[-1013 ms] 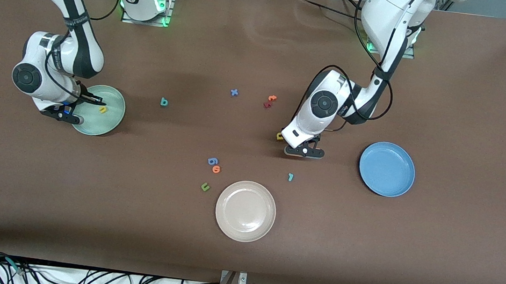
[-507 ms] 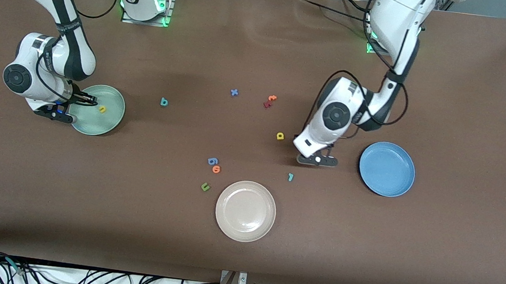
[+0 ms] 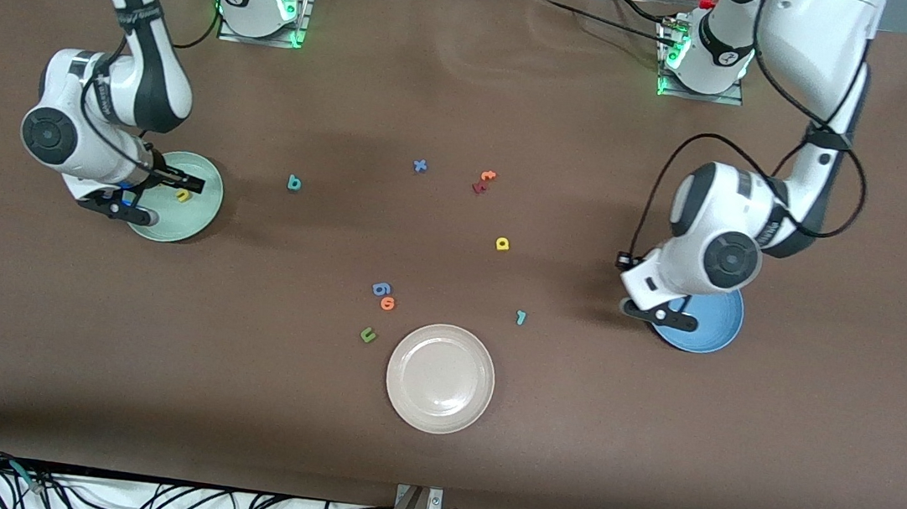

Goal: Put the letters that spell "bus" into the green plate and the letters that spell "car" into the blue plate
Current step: 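Drop the s on the green plate while the left gripper carries teal c, then grasp the teal q with the right gripper while the left gripper returns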

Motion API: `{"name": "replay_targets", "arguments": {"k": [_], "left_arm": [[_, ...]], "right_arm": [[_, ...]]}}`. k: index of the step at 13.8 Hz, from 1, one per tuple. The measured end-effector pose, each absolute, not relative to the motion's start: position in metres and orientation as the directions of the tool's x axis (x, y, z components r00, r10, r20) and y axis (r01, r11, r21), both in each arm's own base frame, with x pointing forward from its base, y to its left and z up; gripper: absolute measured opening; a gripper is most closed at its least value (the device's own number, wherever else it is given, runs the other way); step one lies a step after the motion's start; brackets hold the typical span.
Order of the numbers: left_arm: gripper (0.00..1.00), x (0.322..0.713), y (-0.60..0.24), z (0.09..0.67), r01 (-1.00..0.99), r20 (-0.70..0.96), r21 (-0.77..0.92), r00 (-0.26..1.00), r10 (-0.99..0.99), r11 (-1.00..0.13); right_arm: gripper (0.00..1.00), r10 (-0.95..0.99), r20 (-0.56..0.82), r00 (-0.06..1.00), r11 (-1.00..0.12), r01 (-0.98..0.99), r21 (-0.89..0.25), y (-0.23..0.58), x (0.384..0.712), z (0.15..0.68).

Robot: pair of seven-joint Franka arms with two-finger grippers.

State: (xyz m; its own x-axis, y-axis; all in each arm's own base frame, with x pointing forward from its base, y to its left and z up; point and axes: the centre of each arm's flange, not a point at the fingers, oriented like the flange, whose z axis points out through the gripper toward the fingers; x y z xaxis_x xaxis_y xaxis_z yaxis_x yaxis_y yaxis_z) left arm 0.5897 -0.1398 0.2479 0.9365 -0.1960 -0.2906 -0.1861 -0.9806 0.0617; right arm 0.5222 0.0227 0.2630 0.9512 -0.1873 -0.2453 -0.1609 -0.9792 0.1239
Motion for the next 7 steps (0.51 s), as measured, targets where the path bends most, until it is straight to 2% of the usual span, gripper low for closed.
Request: {"name": "replay_targets", "arguments": {"k": [2, 6, 7], "left_arm": [[0.27, 0.593, -0.101, 0.248, -0.232, -0.314, 0.063, 0.918, -0.240, -0.971], [0.27, 0.593, -0.059, 0.236, -0.284, -0.335, 0.064, 0.897, -0.289, -0.957], [0.33, 0.594, -0.056, 0.232, -0.301, -0.335, 0.062, 0.892, -0.304, -0.952]], "right_arm": [[0.99, -0.221, -0.233, 0.947, -0.972, -0.194, 0.133, 0.058, 0.518, 0.274], [0.98, -0.312, -0.226, 0.923, -0.945, -0.278, 0.171, 0.136, 0.498, 0.266], [0.98, -0.302, -0.228, 0.926, -0.948, -0.267, 0.171, 0.157, 0.491, 0.263]]}}
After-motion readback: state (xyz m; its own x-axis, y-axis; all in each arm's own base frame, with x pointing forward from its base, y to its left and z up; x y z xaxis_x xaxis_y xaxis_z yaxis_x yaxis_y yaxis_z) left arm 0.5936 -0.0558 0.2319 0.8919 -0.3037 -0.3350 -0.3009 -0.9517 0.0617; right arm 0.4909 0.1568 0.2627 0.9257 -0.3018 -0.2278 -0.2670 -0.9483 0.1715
